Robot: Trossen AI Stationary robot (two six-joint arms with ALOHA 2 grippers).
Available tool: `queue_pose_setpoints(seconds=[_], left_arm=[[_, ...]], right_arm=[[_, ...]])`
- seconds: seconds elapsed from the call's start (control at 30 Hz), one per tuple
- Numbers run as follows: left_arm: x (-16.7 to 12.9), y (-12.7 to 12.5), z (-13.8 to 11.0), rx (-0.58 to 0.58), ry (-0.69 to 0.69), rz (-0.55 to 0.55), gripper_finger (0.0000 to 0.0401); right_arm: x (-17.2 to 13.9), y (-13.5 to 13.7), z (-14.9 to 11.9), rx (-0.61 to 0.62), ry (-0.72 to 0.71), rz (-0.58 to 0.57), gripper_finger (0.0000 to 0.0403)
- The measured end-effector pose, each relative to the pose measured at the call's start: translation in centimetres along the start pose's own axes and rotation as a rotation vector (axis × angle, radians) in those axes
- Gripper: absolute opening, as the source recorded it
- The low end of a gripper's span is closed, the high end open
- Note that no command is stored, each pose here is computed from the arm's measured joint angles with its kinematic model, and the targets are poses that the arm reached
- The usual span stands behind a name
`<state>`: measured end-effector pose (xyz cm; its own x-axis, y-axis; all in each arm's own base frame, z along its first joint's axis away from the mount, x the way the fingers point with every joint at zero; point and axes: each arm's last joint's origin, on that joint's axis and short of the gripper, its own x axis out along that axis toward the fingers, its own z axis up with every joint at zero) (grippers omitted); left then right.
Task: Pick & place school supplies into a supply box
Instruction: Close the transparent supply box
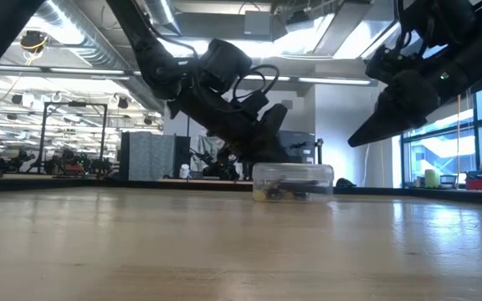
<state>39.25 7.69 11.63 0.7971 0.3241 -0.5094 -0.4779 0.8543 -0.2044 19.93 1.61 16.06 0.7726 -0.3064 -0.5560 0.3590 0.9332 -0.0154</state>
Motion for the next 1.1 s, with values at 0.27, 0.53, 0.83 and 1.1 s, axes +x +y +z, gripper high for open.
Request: queue_pose_setpoints(seconds=[0.27,0.53,0.83,1.1], left_arm=[[-0.1,-0.8,-0.3,0.012,0.007,-0.022,0.0109],[-0.4,-1.9,-0.8,0.026,0.014,-0.055,0.0109],[-0.5,-2.3,-1.0,0.032,0.019,-0.059,0.0109],[-0.6,-2.5,-1.1,0.053,0.022,-0.067,0.0109]], right_arm=[[1.5,-2.4,0.1,0.022,0.023,-0.177,0.0087],[4.4,-5.6,-0.3,0.106,0.067,-0.246,0.0087],[6.4,-7.5,-0.5,0.136,0.040,-0.218,0.0087],[7.2,-7.9,0.2,0.147,0.036,-0.197,0.0087]])
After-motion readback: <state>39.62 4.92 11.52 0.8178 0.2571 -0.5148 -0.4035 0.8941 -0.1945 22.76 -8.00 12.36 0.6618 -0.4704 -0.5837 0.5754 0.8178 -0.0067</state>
